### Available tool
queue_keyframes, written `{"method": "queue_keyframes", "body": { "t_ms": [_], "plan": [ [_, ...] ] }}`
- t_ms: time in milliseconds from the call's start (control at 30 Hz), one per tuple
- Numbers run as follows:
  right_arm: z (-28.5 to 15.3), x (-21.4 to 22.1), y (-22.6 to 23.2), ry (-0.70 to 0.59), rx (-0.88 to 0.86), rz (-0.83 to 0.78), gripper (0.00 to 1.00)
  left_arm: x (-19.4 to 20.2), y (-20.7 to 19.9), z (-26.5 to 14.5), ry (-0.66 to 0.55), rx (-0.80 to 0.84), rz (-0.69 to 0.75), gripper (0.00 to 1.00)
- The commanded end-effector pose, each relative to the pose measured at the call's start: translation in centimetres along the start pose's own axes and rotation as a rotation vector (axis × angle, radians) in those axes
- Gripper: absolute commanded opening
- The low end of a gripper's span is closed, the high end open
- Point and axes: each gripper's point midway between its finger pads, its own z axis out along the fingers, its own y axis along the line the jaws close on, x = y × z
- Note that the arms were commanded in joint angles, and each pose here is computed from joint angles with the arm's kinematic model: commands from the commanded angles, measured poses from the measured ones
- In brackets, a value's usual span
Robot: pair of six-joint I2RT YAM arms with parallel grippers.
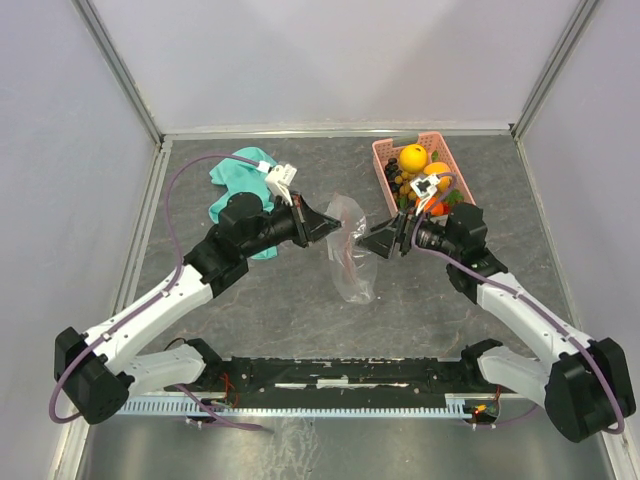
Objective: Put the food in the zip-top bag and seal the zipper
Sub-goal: Place the zipper food storage bag at the center of the board.
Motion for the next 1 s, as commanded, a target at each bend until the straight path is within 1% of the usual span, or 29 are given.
{"method": "queue_keyframes", "body": {
  "t_ms": [0, 33, 100, 133, 167, 200, 233, 267, 300, 367, 467, 500, 600, 700, 800, 967],
  "plan": [
    [1.0, -2.4, 2.5, -0.032, -0.091, -0.107, 0.86, -1.1, -0.7, 0.3, -0.057, 0.039, -0.047, 0.03],
    [1.1, -2.3, 2.5, -0.024, -0.093, -0.111, 0.81, -1.0, -0.4, 0.2, -0.059, 0.027, -0.051, 0.03],
    [1.1, -2.1, 2.5, -0.005, -0.091, -0.123, 0.67, -0.6, 0.2, 0.2, -0.061, 0.002, -0.061, 0.03],
    [1.0, -2.0, 2.6, 0.006, -0.090, -0.130, 0.57, -0.3, 0.6, 0.1, -0.063, -0.010, -0.066, 0.03],
    [0.9, -1.8, 2.6, 0.017, -0.086, -0.139, 0.40, -0.1, 0.9, 0.0, -0.064, -0.020, -0.070, 0.03],
    [0.8, -1.7, 2.5, 0.030, -0.077, -0.147, 0.31, 0.1, 1.2, -0.1, -0.065, -0.030, -0.077, 0.03],
    [0.6, -1.5, 2.6, 0.042, -0.071, -0.156, 0.15, 0.4, 1.5, -0.2, -0.062, -0.039, -0.084, 0.03],
    [0.4, -1.3, 2.6, 0.055, -0.059, -0.165, 0.06, 0.7, 1.8, -0.3, -0.061, -0.049, -0.091, 0.06],
    [0.2, -1.0, 2.5, 0.075, -0.039, -0.167, 0.02, 1.0, 2.1, -0.3, -0.059, -0.058, -0.097, 0.09],
    [-0.3, -0.7, 2.2, 0.100, -0.003, -0.189, 0.02, 1.4, 2.5, -0.5, -0.054, -0.072, -0.106, 0.13],
    [-1.3, -0.4, 1.9, 0.139, 0.064, -0.227, 0.02, 1.6, 3.0, -0.8, -0.053, -0.100, -0.112, 0.25],
    [-1.7, -0.5, 1.7, 0.151, 0.098, -0.241, 0.02, 1.6, 3.1, -0.9, -0.053, -0.113, -0.112, 0.30],
    [-3.0, -0.7, 0.8, 0.194, 0.223, -0.298, 0.02, 1.3, 4.1, -1.5, -0.060, -0.185, -0.109, 0.50],
    [-4.2, -0.9, -0.5, 0.232, 0.357, -0.342, 0.02, 1.3, 5.4, -2.4, -0.056, -0.277, -0.111, 0.64],
    [-4.6, -0.5, -2.4, 0.272, 0.489, -0.354, 0.02, 1.8, 6.6, -3.3, -0.047, -0.355, -0.123, 0.70],
    [-3.3, 0.8, -4.1, 0.323, 0.631, -0.353, 0.02, 2.5, 9.0, -4.8, -0.045, -0.504, -0.150, 0.74]
  ]
}}
